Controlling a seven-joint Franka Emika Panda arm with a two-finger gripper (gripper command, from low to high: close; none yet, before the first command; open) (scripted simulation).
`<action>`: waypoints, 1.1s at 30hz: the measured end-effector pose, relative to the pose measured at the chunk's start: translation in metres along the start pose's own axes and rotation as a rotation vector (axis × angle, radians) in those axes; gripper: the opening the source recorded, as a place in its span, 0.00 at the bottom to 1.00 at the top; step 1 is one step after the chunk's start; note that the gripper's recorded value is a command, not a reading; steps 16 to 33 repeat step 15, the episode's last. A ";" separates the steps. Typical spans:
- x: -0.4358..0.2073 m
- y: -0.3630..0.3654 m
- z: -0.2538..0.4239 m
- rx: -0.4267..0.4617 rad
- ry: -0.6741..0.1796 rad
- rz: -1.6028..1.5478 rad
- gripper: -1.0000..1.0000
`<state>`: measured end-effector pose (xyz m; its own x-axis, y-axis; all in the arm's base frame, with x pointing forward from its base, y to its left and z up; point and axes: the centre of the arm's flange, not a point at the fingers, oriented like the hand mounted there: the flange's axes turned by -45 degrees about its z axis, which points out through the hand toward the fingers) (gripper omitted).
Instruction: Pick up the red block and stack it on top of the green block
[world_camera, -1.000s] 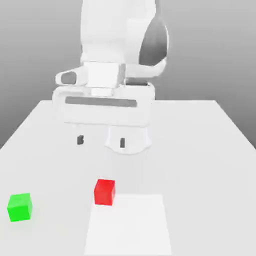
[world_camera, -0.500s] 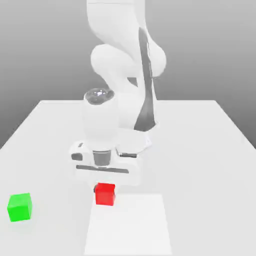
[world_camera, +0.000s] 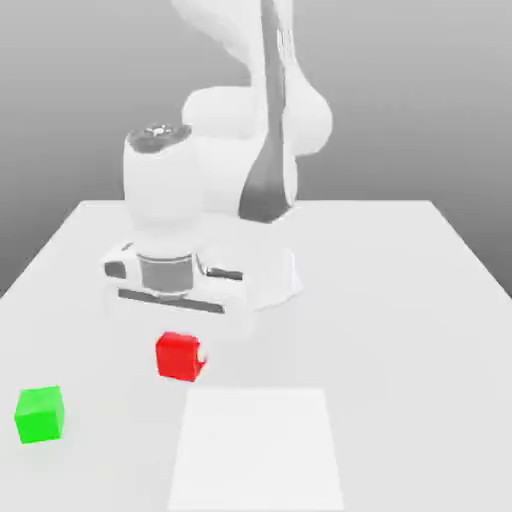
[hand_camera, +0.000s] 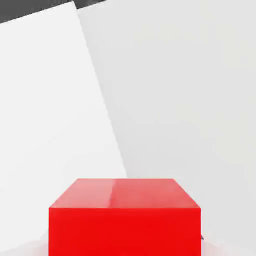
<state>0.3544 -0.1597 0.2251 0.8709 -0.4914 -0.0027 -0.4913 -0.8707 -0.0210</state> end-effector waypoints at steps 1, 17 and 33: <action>0.012 0.015 -0.003 0.001 0.001 0.067 0.00; 0.074 0.112 0.037 -0.019 0.008 0.433 1.00; 0.074 0.112 0.037 -0.019 0.008 0.433 1.00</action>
